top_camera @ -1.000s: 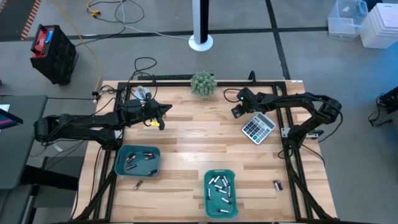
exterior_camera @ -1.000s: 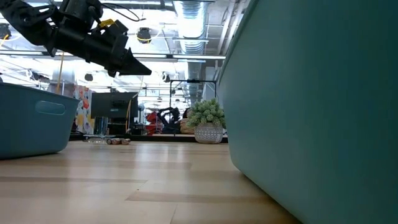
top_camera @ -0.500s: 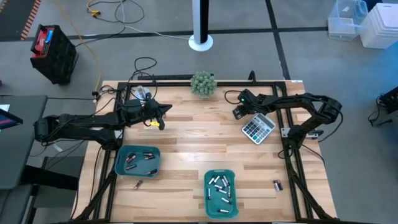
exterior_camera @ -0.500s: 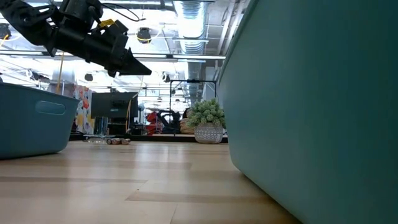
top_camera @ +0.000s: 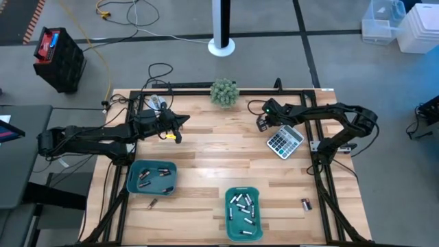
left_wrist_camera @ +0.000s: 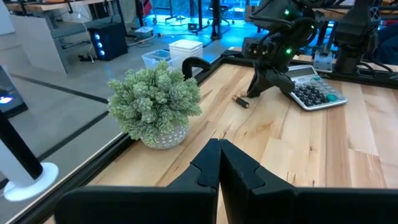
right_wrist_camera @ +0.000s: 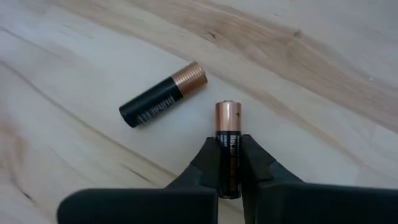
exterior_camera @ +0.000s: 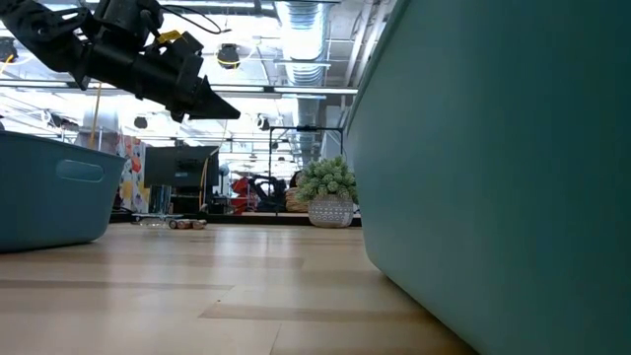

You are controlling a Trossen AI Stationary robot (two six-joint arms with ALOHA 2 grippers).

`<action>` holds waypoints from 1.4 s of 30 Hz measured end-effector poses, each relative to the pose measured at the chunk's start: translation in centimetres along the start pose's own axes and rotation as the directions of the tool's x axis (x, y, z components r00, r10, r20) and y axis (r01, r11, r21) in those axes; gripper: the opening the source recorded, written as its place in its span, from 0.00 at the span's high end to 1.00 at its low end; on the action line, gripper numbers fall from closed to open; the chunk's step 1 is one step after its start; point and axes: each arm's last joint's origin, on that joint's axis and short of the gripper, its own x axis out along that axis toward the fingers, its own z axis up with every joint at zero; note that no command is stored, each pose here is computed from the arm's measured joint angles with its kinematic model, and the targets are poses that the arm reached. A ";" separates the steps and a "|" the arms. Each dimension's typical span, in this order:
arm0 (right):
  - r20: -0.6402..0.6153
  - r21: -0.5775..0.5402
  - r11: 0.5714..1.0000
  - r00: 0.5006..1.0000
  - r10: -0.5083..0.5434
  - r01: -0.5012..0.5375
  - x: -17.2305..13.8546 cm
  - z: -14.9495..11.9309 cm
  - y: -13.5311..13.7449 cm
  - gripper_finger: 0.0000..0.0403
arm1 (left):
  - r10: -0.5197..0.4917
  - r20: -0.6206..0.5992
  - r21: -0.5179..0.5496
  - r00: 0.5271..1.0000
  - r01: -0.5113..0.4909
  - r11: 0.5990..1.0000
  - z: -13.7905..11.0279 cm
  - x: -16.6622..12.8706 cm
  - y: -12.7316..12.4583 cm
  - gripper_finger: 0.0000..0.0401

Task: Sort batteries
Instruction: Put the black battery into the blue bin

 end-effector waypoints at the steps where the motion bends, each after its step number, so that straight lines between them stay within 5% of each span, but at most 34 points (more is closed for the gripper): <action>1: 0.000 -0.001 1.000 1.000 0.000 0.000 0.0 0.0 0.0 0.93 | 0.000 0.000 0.000 1.000 0.000 1.000 0.0 0.0 0.0 1.00; 13: 0.064 0.000 0.998 0.996 0.062 -0.062 -2.6 0.4 -0.1 0.94 | 0.000 0.000 0.000 1.000 0.000 1.000 0.0 0.0 0.0 1.00; 20: 0.202 -0.127 0.973 0.956 0.213 -0.191 -6.2 0.4 2.1 0.94 | 0.000 0.000 0.000 1.000 0.000 1.000 0.0 0.0 0.0 1.00; 33: 0.425 -0.445 0.759 0.634 0.646 -0.475 -10.0 -1.1 10.9 0.94 | -0.011 0.018 -0.018 1.000 0.012 1.000 0.2 -0.1 0.0 1.00; 42: 0.359 -0.595 0.650 0.568 0.741 -0.473 -10.7 -1.0 18.5 0.94 | -0.059 0.106 -0.055 0.993 0.065 0.996 1.6 -1.8 0.0 1.00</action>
